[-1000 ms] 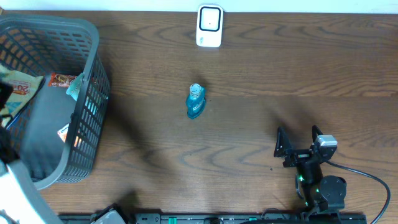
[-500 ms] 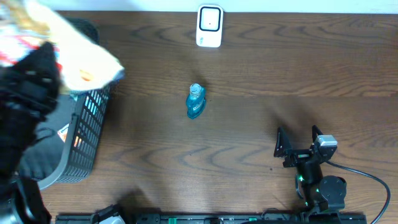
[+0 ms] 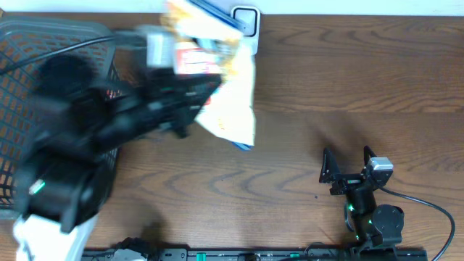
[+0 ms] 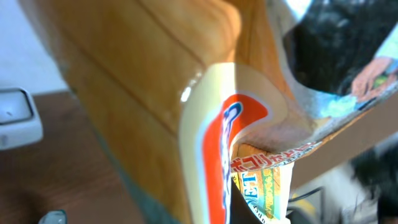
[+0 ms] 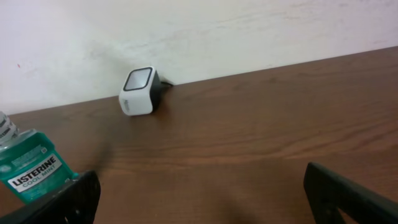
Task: Scan the item barcode
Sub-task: 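Move the snack bag with the left gripper in front of the scanner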
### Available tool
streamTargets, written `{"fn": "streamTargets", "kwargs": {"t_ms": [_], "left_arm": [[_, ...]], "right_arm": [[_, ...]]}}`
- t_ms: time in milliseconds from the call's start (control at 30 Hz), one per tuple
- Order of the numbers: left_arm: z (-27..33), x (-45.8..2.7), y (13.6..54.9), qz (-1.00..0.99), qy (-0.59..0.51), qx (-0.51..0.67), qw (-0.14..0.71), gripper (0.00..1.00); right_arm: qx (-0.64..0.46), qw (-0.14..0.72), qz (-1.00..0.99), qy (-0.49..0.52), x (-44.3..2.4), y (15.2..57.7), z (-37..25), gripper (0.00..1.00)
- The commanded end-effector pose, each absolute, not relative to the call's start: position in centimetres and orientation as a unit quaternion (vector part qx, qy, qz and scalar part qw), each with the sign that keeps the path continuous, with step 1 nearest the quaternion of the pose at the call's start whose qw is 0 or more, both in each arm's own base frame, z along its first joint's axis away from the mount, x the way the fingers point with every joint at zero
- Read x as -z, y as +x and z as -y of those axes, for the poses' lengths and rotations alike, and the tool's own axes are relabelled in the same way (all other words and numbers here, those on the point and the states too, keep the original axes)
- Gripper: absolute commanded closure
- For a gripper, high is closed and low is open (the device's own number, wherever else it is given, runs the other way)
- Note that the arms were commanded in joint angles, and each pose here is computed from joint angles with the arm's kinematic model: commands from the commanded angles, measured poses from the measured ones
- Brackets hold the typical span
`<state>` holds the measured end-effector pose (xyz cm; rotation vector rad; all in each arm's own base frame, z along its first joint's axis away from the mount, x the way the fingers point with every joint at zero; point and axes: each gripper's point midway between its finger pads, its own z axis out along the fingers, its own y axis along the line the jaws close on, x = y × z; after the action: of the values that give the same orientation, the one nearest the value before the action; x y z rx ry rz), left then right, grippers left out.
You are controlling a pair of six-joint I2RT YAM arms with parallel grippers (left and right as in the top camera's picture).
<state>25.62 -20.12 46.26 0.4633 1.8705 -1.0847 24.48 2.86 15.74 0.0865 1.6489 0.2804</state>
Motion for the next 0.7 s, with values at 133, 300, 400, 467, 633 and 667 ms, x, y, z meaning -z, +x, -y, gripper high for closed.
{"fn": "streamTargets", "kwargs": {"t_ms": [133, 300, 400, 467, 633, 667], "left_arm": [[28.3, -35.4, 31.3, -0.834, 0.234, 0.316, 0.386, 0.92], [32.3, -26.7, 33.5, -0.879, 0.245, 0.252, 0.321, 0.92], [33.9, -21.6, 34.0, -0.899, 0.254, 0.228, 0.274, 0.92], [34.3, -18.8, 34.3, -0.909, 0.256, 0.216, 0.248, 0.92], [34.6, -12.0, 34.5, -0.933, 0.251, 0.184, 0.182, 0.92], [34.5, -10.9, 34.5, -0.938, 0.244, 0.180, 0.169, 0.92]], "right_arm": [[-0.120, 0.671, -0.731, 0.036, -15.7, 24.5, -2.8, 0.01], [-0.120, 0.671, -0.731, 0.036, -15.7, 24.5, -2.8, 0.01], [-0.120, 0.671, -0.731, 0.036, -15.7, 24.5, -2.8, 0.01], [-0.120, 0.671, -0.731, 0.036, -15.7, 24.5, -2.8, 0.01], [-0.120, 0.671, -0.731, 0.036, -15.7, 24.5, -2.8, 0.01], [-0.120, 0.671, -0.731, 0.036, -15.7, 24.5, -2.8, 0.01]]}}
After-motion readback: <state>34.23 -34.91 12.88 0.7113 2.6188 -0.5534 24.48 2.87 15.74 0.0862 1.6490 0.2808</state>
